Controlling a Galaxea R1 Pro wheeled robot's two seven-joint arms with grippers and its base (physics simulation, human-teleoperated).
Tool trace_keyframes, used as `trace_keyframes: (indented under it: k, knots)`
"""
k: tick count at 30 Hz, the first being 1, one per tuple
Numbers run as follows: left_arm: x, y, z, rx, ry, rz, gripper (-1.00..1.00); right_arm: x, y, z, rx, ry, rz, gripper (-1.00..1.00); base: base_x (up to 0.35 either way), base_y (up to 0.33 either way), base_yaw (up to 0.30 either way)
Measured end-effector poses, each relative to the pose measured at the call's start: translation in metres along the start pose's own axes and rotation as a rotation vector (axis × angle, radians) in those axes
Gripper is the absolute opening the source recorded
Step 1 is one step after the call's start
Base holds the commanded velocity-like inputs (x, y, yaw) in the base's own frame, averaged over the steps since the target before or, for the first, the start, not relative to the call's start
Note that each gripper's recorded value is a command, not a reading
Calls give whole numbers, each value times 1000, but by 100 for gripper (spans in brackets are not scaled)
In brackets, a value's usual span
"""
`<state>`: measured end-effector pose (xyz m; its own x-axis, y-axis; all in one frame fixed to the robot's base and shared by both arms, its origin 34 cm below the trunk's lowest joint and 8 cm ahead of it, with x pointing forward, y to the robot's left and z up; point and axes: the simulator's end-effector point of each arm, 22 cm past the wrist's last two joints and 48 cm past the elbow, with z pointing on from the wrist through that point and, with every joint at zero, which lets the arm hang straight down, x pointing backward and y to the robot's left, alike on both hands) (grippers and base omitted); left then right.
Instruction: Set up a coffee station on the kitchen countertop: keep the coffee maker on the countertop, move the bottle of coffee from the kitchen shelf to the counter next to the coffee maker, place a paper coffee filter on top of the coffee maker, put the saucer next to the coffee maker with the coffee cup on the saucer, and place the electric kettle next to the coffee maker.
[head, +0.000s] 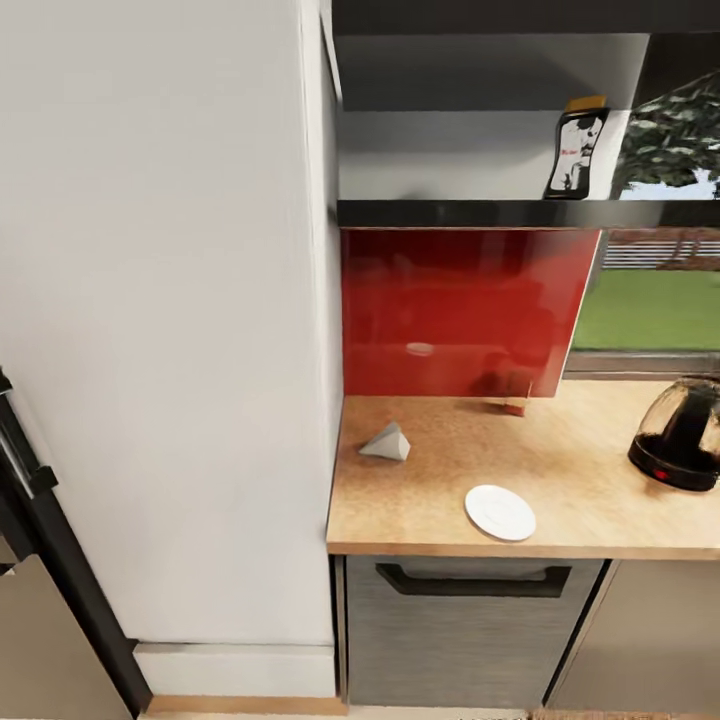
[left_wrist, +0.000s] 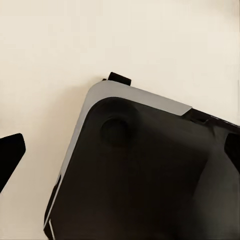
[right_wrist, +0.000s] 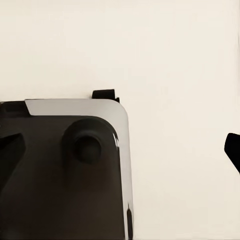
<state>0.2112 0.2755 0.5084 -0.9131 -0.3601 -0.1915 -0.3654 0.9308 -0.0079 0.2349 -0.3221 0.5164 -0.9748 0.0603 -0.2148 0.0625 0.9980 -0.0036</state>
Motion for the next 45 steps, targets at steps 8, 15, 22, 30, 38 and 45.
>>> trace_keyframes:
  k: [8,15,22,30,38,45]
  knots:
    - [-7,0,-11,1,-21,2,100,-3,2,-11,-3,-4,-2,100,0,0,-201]
    - [-14,-1,-21,4,-51,14,100,-4,4,-21,-6,-4,-7,100,0,0,-17]
    - [-15,-2,-31,5,-58,15,100,-5,2,-30,-3,-5,-7,100,0,0,-145]
    - [-15,-1,-41,5,-58,15,100,-6,2,-40,-4,-5,-5,100,0,0,-274]
    - [-16,0,-51,5,-59,17,100,-6,5,-49,-8,-4,-6,100,0,0,-192]
    - [-36,-1,-55,7,-176,17,100,-6,5,-51,-1,-3,-6,100,0,0,60]
